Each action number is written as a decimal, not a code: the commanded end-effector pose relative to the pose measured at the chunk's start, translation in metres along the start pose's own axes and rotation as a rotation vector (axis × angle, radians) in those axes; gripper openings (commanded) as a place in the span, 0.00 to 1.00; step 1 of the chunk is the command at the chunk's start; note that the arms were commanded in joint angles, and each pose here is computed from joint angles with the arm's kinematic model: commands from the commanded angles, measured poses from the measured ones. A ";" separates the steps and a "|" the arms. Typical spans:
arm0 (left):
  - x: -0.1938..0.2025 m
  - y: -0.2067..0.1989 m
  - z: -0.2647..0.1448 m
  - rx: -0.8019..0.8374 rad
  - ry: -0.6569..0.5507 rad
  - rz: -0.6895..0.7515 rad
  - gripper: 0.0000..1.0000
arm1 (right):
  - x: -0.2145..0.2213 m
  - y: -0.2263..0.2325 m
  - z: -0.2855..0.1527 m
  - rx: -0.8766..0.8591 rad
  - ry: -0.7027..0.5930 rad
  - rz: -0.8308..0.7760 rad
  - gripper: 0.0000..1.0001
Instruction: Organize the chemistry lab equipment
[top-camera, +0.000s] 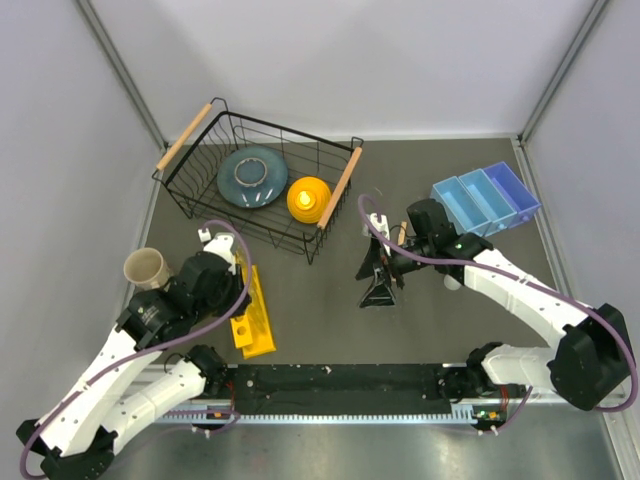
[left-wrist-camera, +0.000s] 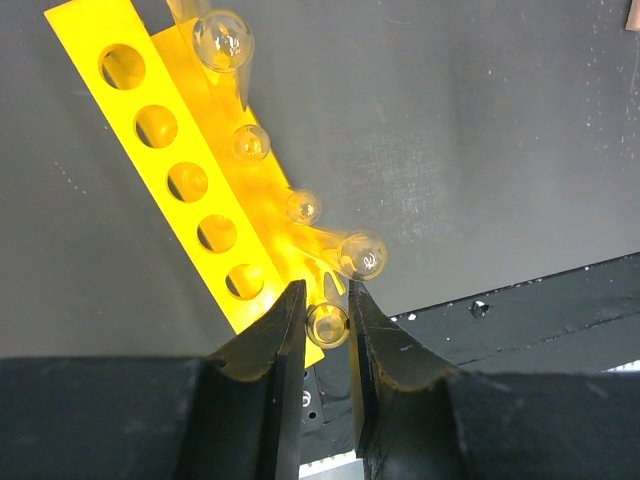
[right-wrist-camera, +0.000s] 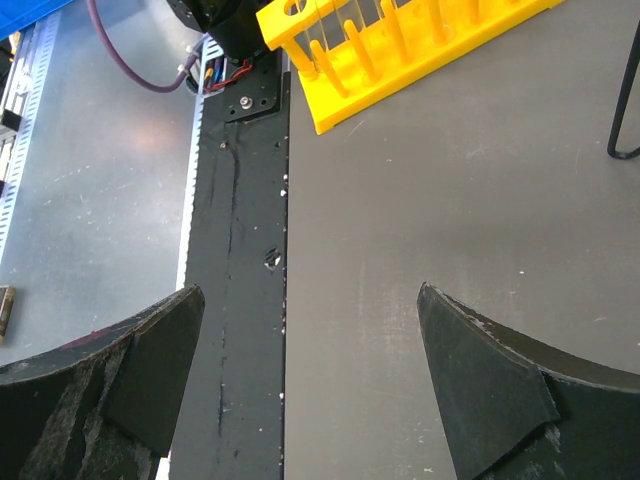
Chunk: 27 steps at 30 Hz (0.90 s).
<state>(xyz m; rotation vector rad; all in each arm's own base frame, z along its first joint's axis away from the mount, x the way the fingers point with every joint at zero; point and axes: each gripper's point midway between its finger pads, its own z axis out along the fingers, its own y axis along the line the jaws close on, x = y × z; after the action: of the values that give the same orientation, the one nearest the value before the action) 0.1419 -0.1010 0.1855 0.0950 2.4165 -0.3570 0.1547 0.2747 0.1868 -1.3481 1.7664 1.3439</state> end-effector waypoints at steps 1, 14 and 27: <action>0.015 0.001 0.003 0.009 0.054 -0.007 0.11 | -0.013 0.004 -0.004 -0.012 -0.043 -0.062 0.89; 0.026 -0.001 0.002 0.050 0.067 -0.007 0.12 | -0.012 0.004 -0.004 -0.013 -0.044 -0.060 0.89; 0.035 -0.006 0.003 0.082 0.105 0.001 0.28 | -0.011 0.003 -0.004 -0.010 -0.043 -0.057 0.89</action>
<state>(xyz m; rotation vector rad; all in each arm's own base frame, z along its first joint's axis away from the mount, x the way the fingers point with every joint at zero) 0.1265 -0.1058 0.1728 0.1344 2.4445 -0.4359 0.1555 0.2741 0.1871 -1.3439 1.7665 1.3449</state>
